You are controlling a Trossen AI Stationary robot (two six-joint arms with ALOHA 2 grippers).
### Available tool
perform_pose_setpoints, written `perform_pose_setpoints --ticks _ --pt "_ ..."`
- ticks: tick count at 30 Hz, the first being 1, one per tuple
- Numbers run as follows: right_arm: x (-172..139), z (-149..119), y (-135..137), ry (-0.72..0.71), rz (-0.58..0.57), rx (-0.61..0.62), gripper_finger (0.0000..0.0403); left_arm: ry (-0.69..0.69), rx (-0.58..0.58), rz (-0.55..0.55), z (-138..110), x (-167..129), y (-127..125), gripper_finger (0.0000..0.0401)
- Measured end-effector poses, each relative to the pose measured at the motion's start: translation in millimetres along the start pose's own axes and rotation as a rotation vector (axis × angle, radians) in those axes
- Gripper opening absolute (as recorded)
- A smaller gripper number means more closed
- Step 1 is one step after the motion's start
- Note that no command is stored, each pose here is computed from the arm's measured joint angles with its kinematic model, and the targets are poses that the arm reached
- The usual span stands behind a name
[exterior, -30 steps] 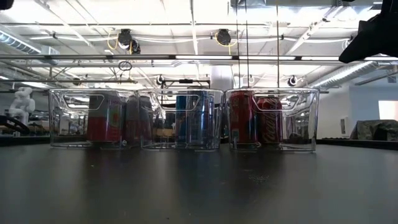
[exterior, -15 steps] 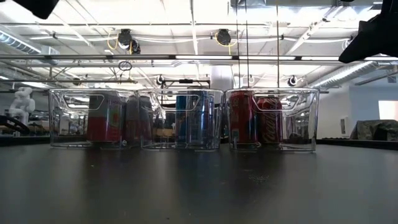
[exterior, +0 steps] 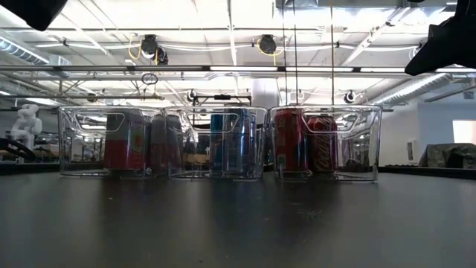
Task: Sort soda cans
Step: Put the red soda can into the right transparent bin
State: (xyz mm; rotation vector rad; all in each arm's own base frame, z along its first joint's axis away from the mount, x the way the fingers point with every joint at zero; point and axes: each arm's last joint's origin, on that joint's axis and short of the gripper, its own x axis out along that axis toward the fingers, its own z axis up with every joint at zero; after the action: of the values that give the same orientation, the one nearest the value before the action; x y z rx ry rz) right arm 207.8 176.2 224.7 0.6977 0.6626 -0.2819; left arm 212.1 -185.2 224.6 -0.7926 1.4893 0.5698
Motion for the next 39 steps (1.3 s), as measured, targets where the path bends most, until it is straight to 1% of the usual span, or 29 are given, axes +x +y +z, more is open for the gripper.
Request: perform_pose_setpoints --ticks 2,6,9,13,22,25,28,33,39 --pt "0.0 0.0 0.0 0.0 0.0 -0.002 0.0352 0.0 0.0 -0.002 0.0 0.0 -0.4 0.0308" --pt "-0.4 -0.7 0.2 0.003 0.002 -0.006 0.0352 -0.007 -0.017 -0.033 4.0 -2.5 -4.8 0.0308" --pt "-1.3 -2.0 0.6 0.006 0.005 -0.012 0.0352 -0.031 -0.031 -0.071 12.0 -8.6 -10.0 0.0308" --pt "-3.8 -6.0 1.9 0.015 0.016 -0.022 0.0352 -0.077 -0.027 -0.111 28.5 -20.7 -15.5 0.0308" --pt "-12.2 -18.5 5.4 0.042 0.047 -0.009 0.0352 -0.195 0.063 -0.253 78.4 -65.4 -28.0 0.0308" --pt "-13.8 -21.1 6.0 0.044 0.052 -0.013 0.0352 -0.242 0.114 -0.287 98.3 -82.4 -31.8 0.0308" --pt "-14.7 -22.2 6.3 0.035 0.052 -0.016 0.0352 -0.303 0.179 -0.312 123.6 -99.4 -38.0 0.0308" --pt "-15.2 -21.9 6.2 0.0 0.046 0.006 0.0352 -0.428 0.301 -0.334 173.1 -127.7 -49.0 0.0308" --pt "-15.2 -21.6 6.0 -0.011 0.043 0.034 0.0352 -0.563 0.436 -0.318 235.1 -153.0 -55.5 0.0308"
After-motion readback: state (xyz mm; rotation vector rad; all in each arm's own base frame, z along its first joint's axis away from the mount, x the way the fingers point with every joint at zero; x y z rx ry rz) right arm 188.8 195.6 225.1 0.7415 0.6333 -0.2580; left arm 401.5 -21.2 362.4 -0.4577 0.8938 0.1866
